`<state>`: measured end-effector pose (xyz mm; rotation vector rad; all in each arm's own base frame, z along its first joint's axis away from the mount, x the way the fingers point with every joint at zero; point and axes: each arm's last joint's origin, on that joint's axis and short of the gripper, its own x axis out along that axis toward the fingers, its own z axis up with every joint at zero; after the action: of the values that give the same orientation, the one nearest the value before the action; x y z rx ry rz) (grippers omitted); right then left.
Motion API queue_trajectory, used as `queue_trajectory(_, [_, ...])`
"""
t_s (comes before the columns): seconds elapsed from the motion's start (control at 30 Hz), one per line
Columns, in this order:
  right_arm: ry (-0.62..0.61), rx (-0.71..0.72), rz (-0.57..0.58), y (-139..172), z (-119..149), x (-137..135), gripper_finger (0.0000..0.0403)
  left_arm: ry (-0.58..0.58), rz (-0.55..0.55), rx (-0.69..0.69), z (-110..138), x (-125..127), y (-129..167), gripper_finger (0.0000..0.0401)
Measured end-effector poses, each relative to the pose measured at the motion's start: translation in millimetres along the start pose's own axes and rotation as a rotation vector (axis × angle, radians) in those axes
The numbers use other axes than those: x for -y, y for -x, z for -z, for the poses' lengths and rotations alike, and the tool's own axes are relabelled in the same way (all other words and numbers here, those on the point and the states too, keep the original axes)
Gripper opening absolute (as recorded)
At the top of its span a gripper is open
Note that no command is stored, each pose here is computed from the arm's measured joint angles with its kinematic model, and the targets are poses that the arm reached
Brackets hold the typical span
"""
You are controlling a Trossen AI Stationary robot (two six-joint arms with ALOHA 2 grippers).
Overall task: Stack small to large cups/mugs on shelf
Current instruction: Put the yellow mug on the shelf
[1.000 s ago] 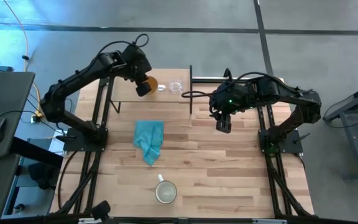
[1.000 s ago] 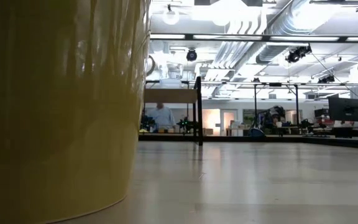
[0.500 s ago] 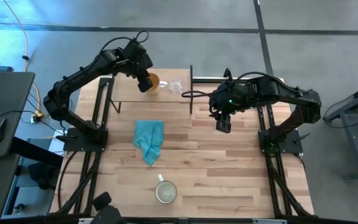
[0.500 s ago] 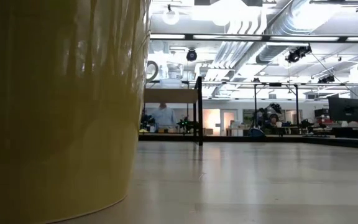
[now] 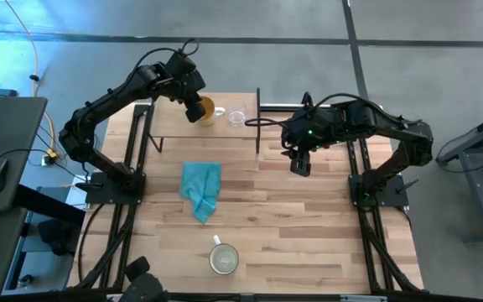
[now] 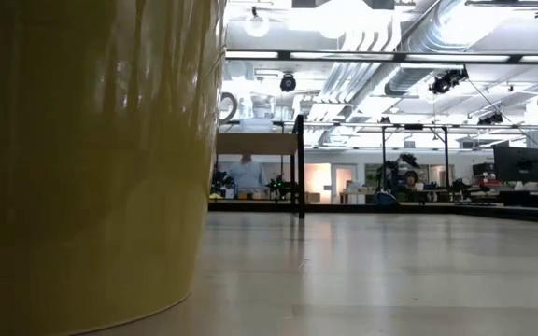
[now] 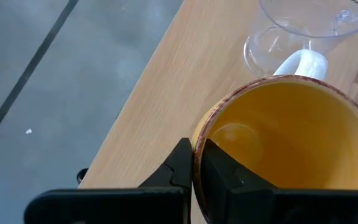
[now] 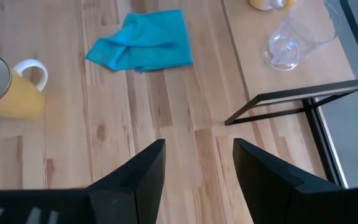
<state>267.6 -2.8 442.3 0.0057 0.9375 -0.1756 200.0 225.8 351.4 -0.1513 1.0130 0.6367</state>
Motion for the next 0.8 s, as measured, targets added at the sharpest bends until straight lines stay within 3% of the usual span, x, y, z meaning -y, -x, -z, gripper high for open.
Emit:
queue_trajectory(0.47, [0.015, 0.010, -0.005, 0, -1, 0, 0.0181, 0.009, -0.019, -0.017, 1, 0, 1, 0.0002])
queue_trajectory(0.8, [0.019, 0.016, -0.008, -4, -4, -1, 0.0181, 0.053, -0.026, -0.017, -7, -19, 32, 0.0002])
